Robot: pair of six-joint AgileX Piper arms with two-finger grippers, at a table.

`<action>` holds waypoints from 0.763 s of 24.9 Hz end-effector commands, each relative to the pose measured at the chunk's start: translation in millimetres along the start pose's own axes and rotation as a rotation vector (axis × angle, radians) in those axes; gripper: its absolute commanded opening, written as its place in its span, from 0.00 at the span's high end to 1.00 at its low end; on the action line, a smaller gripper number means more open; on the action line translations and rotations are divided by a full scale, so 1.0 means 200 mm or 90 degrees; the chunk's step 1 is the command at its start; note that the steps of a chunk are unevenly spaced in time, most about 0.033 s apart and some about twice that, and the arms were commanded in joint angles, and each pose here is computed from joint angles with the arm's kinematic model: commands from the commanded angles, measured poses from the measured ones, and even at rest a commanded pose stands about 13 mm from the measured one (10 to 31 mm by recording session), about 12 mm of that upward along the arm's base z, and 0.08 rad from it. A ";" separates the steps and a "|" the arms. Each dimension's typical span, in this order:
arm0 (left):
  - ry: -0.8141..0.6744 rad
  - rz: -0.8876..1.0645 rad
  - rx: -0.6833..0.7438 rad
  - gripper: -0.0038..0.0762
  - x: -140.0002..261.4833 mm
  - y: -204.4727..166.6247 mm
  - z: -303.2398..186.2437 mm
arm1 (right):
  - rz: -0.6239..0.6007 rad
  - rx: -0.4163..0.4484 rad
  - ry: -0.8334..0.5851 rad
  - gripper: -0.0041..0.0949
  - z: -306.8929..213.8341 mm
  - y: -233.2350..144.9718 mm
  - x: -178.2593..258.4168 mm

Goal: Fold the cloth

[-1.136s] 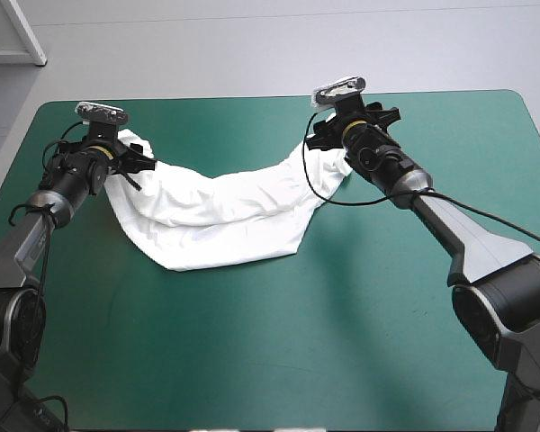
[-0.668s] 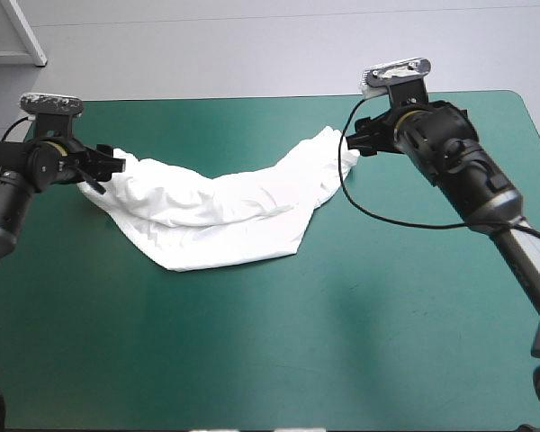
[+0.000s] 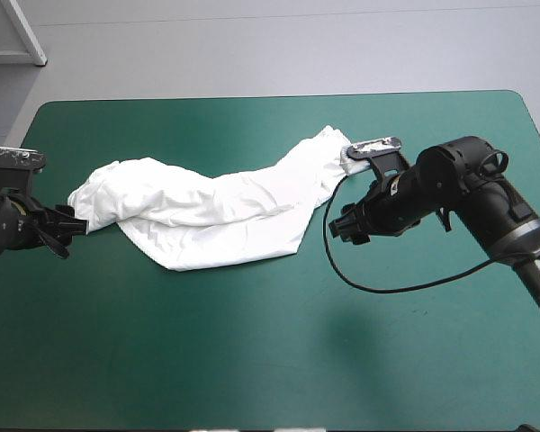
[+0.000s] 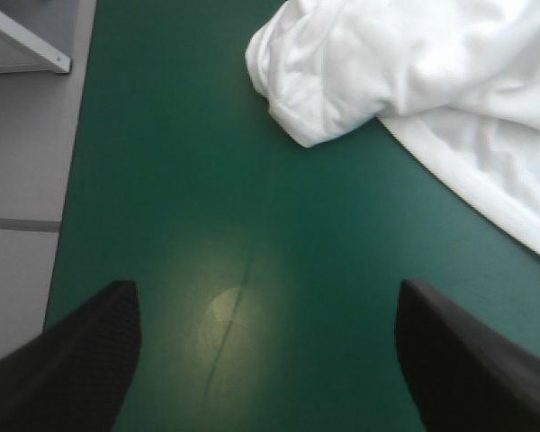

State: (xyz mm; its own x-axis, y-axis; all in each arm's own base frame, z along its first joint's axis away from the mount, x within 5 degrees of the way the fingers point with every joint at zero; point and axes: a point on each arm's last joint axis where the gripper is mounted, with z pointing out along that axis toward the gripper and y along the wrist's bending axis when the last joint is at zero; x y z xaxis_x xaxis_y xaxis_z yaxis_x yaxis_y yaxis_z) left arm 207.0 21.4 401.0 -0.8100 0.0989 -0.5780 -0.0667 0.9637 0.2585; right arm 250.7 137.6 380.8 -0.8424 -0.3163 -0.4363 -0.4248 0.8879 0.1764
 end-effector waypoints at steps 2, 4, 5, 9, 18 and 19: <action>-0.068 -0.022 -0.023 0.24 -0.03 0.00 0.14 | 0.003 -0.026 -0.048 0.35 0.03 0.00 0.03; -0.058 -0.061 -0.004 0.24 -0.07 0.03 0.29 | 0.008 -0.028 -0.041 0.35 0.06 0.00 0.03; -0.050 -0.077 0.002 0.24 -0.08 0.05 0.36 | 0.009 -0.028 -0.040 0.35 0.07 0.00 0.03; -0.037 -0.157 0.046 0.24 -0.11 0.12 0.62 | 0.001 -0.027 -0.039 0.35 0.09 0.01 0.03; -0.002 -0.205 0.090 0.25 -0.11 0.07 1.16 | -0.083 -0.054 -0.020 0.35 0.20 0.25 0.05; 0.000 -0.205 0.090 0.25 -0.11 0.07 1.17 | -0.086 -0.050 -0.014 0.35 0.22 0.27 0.05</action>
State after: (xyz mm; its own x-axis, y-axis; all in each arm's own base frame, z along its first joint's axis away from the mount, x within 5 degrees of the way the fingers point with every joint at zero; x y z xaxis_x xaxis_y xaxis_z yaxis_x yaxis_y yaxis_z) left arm 350.5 88.1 215.4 -0.8341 -0.2145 -0.5081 -0.2285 0.9729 -0.0356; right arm 238.0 189.6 335.7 -0.8026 -0.4255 -0.4180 -0.5371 0.8204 0.1961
